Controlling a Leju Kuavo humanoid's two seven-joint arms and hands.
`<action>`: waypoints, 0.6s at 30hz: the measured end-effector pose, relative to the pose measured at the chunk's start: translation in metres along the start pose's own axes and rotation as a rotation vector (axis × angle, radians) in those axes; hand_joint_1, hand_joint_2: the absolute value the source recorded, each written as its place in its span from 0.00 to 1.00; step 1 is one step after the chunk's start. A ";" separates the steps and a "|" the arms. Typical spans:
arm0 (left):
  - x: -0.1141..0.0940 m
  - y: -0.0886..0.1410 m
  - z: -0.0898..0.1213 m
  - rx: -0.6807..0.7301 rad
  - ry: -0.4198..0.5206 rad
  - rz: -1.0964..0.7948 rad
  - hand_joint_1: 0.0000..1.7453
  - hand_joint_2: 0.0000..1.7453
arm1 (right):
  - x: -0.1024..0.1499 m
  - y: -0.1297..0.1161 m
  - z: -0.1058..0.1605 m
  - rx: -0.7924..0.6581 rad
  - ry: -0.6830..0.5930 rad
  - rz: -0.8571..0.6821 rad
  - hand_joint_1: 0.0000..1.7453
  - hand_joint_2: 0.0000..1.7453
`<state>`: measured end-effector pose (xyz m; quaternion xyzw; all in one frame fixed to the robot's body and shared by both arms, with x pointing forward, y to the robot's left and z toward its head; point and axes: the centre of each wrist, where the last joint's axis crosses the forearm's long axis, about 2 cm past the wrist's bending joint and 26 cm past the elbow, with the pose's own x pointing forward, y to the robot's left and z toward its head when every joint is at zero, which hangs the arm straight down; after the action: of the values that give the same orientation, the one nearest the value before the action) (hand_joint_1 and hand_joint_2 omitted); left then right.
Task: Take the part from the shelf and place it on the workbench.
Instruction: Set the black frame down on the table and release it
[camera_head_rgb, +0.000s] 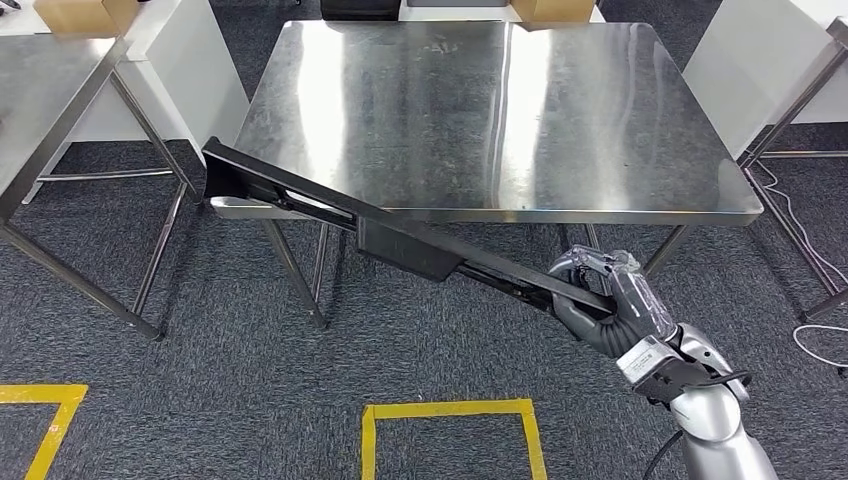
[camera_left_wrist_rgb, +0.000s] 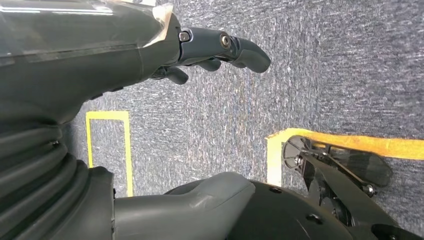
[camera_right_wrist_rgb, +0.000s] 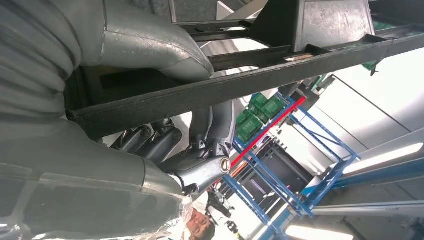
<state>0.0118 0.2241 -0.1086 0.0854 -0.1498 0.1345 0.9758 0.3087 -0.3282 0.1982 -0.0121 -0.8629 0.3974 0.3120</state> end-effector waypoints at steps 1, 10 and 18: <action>0.000 0.000 0.000 -0.003 -0.002 -0.001 0.00 1.00 | 0.001 0.000 0.001 0.000 -0.001 0.002 1.00 1.00; -0.002 -0.002 0.001 -0.010 0.006 -0.001 0.00 1.00 | 0.004 -0.001 0.004 -0.003 -0.003 0.005 1.00 1.00; -0.001 -0.001 0.001 0.004 0.004 -0.001 0.00 1.00 | 0.002 -0.005 0.002 -0.001 -0.010 -0.007 1.00 1.00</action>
<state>0.0115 0.2229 -0.1084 0.0872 -0.1476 0.1343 0.9760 0.3071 -0.3322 0.2022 -0.0073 -0.8647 0.3960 0.3088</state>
